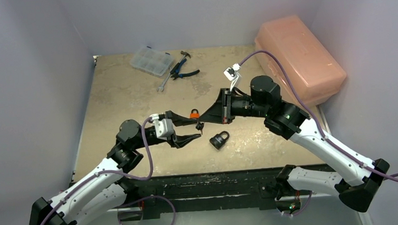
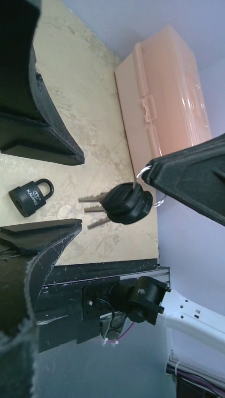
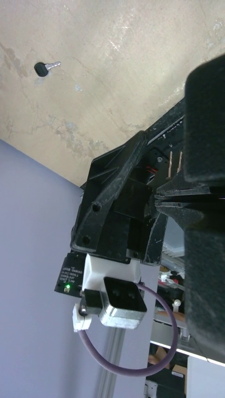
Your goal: Unlock with the key
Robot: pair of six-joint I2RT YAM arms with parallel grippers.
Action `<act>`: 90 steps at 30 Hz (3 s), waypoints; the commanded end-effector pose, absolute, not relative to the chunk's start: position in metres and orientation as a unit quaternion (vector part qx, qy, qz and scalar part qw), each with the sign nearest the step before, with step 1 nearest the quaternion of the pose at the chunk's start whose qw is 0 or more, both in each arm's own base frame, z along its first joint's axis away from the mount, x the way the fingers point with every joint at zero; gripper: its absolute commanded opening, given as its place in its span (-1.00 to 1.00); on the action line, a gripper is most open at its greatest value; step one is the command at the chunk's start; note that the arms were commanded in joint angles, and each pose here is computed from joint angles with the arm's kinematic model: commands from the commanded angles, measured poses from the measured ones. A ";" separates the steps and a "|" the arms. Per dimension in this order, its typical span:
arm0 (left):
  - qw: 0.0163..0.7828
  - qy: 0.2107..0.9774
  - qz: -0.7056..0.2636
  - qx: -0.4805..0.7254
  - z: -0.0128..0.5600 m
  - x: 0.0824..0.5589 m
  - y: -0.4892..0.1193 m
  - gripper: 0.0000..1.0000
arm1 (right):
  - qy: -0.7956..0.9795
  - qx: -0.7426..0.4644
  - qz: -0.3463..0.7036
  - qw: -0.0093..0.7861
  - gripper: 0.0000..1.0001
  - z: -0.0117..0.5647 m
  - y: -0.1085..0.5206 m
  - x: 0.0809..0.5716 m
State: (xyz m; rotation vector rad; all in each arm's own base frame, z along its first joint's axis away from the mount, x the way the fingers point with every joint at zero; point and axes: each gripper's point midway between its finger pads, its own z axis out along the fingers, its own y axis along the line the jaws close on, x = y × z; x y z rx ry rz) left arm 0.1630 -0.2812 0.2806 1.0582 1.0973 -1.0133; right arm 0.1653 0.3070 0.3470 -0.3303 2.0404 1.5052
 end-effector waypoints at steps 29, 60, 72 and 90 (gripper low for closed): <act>0.631 0.418 -0.413 0.506 0.309 0.156 -0.282 -0.34 | 0.742 -0.149 0.586 0.291 -1.00 0.363 0.310 0.159; 0.668 0.439 -0.284 0.530 0.305 0.188 -0.266 -1.00 | 0.778 -0.151 0.488 0.364 0.33 0.350 0.282 0.178; 0.557 0.510 -0.311 0.577 0.264 0.180 -0.276 -1.00 | 0.740 -0.258 0.397 0.478 0.49 0.352 0.262 0.194; 0.295 0.816 -0.366 0.337 0.216 0.157 -0.253 -1.00 | 0.565 -0.414 0.455 0.550 0.35 0.339 0.298 0.158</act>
